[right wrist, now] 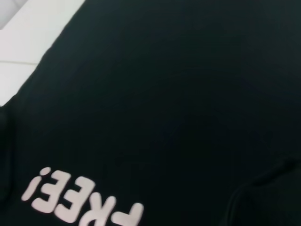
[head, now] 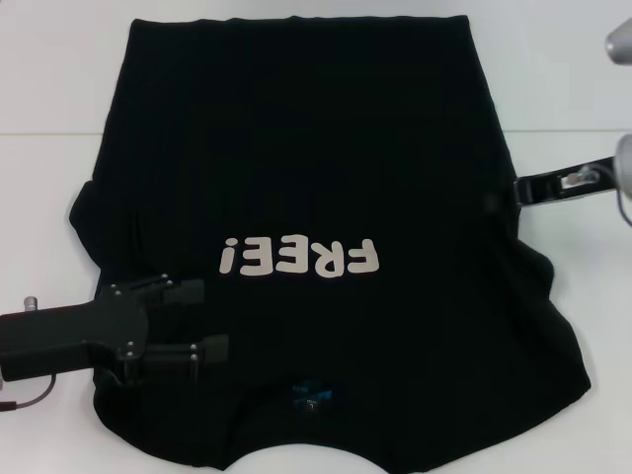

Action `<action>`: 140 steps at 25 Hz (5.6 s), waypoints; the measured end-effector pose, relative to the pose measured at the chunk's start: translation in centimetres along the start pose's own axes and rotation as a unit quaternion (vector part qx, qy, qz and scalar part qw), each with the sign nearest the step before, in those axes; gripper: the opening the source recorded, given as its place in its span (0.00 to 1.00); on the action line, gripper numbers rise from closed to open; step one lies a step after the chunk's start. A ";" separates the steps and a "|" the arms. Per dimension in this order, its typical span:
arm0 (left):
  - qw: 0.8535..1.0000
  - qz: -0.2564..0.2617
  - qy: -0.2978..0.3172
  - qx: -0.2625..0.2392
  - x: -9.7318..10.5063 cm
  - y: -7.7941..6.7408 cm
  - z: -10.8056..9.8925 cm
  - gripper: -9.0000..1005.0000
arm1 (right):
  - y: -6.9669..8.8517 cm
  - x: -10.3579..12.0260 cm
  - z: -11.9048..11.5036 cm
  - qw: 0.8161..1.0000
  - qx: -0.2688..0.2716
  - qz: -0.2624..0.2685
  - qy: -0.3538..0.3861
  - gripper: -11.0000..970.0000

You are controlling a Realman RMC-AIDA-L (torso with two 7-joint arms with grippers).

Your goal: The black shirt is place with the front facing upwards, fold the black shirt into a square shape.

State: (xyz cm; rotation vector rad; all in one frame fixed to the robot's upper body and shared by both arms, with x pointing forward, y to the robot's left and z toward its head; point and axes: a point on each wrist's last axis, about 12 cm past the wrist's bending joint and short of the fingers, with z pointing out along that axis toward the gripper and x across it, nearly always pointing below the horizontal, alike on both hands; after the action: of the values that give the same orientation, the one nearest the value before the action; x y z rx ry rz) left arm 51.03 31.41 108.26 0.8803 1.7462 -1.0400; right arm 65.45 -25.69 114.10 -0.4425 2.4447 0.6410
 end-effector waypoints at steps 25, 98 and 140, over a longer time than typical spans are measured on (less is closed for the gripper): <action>0.989 -0.136 -0.052 -0.006 -0.8 0.1 -0.6 0.92 | -1.9 7.8 -2.0 0.979 -0.143 -0.021 -0.142 0.67; 0.867 -0.278 0.356 -0.210 -3.7 3.4 -0.1 0.51 | 0.4 15.3 -0.4 0.928 -0.145 -0.264 -0.222 0.88; 0.860 -0.296 0.361 -0.205 -3.8 3.3 -1.1 0.04 | -1.9 5.4 -6.4 0.977 0.030 -0.004 0.209 0.88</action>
State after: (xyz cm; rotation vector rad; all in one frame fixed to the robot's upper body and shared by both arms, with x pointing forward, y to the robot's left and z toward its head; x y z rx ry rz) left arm 54.87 33.22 111.17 0.4700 2.8714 -0.6602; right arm 59.24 -31.61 114.87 -0.6132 2.8481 0.5068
